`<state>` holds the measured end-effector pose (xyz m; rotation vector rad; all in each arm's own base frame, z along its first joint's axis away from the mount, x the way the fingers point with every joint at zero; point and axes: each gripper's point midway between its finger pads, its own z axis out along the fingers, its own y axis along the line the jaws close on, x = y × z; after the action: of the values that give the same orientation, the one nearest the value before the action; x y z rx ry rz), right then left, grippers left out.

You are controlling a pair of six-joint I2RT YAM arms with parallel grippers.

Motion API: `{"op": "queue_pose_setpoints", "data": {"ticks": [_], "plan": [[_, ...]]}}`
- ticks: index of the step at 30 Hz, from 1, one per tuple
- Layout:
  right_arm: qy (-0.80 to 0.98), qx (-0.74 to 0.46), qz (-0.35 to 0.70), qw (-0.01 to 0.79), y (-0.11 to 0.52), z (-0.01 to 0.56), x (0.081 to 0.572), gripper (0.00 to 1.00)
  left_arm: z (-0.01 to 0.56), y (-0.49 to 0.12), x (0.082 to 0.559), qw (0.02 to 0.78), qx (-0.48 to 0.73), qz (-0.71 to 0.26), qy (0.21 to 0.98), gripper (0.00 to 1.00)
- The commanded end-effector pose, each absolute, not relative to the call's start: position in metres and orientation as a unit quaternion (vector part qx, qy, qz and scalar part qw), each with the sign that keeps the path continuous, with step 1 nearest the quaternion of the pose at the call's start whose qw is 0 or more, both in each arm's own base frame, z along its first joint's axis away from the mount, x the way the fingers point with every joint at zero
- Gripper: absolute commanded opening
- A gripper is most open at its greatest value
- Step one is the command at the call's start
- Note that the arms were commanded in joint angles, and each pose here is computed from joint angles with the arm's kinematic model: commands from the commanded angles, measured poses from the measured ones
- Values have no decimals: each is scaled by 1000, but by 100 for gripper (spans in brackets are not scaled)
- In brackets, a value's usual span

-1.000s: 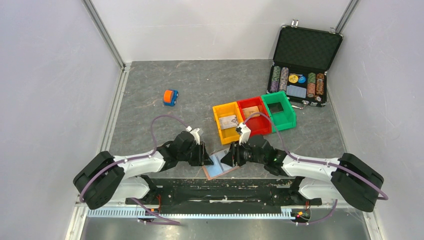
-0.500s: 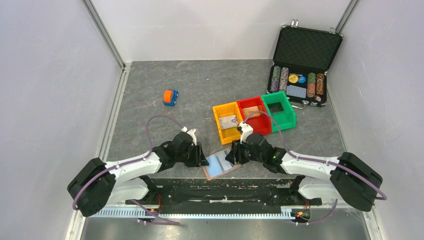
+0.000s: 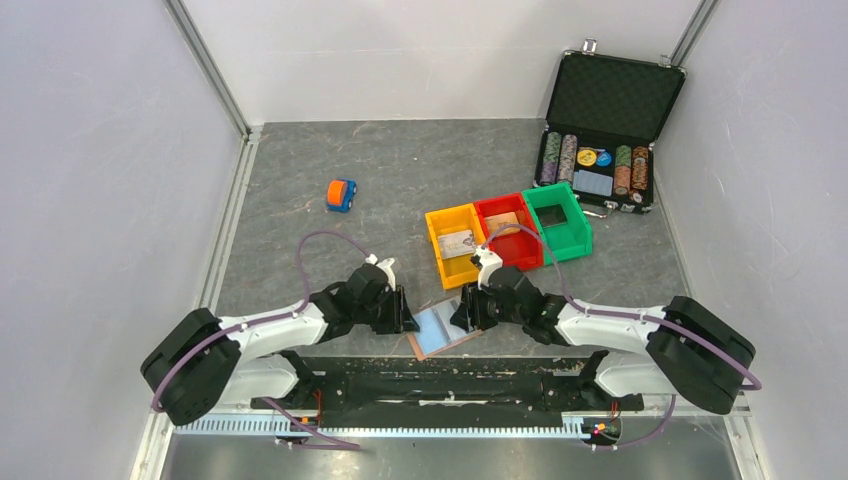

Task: Take the credit cards out of the card holder
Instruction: Remove the credit card from the card holder.

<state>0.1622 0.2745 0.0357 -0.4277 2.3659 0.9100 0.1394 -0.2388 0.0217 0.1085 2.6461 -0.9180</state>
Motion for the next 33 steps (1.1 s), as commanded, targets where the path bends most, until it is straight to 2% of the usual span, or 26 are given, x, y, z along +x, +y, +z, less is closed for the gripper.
{"op": "queue_pose_setpoints", "data": {"ticks": [1, 12, 22, 33], "plan": [[874, -159, 350, 296, 282, 46, 170, 44, 9, -233, 140, 169, 48, -300, 938, 36], [876, -150, 313, 334, 269, 56, 186, 44, 8, -235, 142, 172, 54, -298, 937, 36], [883, -159, 318, 305, 271, 42, 176, 44, 9, -235, 142, 172, 55, -300, 937, 36], [867, -158, 375, 288, 286, 50, 165, 44, 8, -235, 142, 172, 55, -300, 937, 36]]}}
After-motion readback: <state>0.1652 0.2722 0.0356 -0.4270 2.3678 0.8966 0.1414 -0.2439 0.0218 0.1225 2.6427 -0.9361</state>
